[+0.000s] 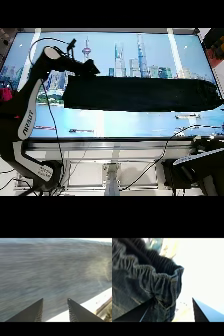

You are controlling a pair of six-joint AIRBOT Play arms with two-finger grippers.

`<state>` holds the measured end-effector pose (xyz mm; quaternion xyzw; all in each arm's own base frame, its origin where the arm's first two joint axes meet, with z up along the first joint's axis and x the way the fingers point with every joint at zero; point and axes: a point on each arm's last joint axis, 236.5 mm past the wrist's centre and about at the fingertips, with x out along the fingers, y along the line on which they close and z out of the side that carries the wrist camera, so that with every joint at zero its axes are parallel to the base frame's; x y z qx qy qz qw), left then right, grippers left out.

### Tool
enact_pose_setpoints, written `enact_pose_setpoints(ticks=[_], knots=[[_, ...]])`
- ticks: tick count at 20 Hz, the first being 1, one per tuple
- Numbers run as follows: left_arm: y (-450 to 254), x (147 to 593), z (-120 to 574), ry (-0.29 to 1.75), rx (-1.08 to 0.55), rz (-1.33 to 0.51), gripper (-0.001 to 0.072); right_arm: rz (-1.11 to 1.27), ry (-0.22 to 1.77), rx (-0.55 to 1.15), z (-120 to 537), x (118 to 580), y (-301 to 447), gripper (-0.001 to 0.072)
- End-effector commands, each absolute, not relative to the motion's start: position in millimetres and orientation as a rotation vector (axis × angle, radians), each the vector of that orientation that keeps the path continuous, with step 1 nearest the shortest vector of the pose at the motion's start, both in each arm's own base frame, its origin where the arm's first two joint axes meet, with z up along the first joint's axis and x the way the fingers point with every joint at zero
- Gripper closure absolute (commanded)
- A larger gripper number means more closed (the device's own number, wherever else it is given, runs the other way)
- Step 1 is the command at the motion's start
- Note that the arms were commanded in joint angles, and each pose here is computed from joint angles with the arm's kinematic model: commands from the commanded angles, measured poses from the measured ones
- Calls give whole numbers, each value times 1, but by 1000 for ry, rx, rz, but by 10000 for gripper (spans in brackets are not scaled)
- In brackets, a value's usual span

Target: Fold the clothes and pants, and hang the long-sleeved shirts on hangers.

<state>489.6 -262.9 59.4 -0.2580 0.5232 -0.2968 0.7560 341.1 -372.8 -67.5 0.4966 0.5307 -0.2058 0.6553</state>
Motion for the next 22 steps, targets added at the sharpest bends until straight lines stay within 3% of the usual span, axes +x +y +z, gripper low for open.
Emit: enact_pose_setpoints(ticks=[1,7,9,11,14,22], knots=[[-308,486,54,1128,-601,-675,340,-459,1094,1149,-72,359,-387,193],[-376,466,1,1235,-704,-702,342,-320,1016,1255,-86,397,-368,217],[-395,466,-2,1249,-816,-712,345,-301,1011,1207,-87,406,-365,390],[-416,469,3,1215,-905,-722,406,-302,976,1200,-83,415,-367,684],[-450,470,16,1107,-937,-745,674,-312,968,1187,-80,415,-371,685],[-547,405,1,1048,-913,-763,684,-236,1027,1150,-79,439,-334,687]])
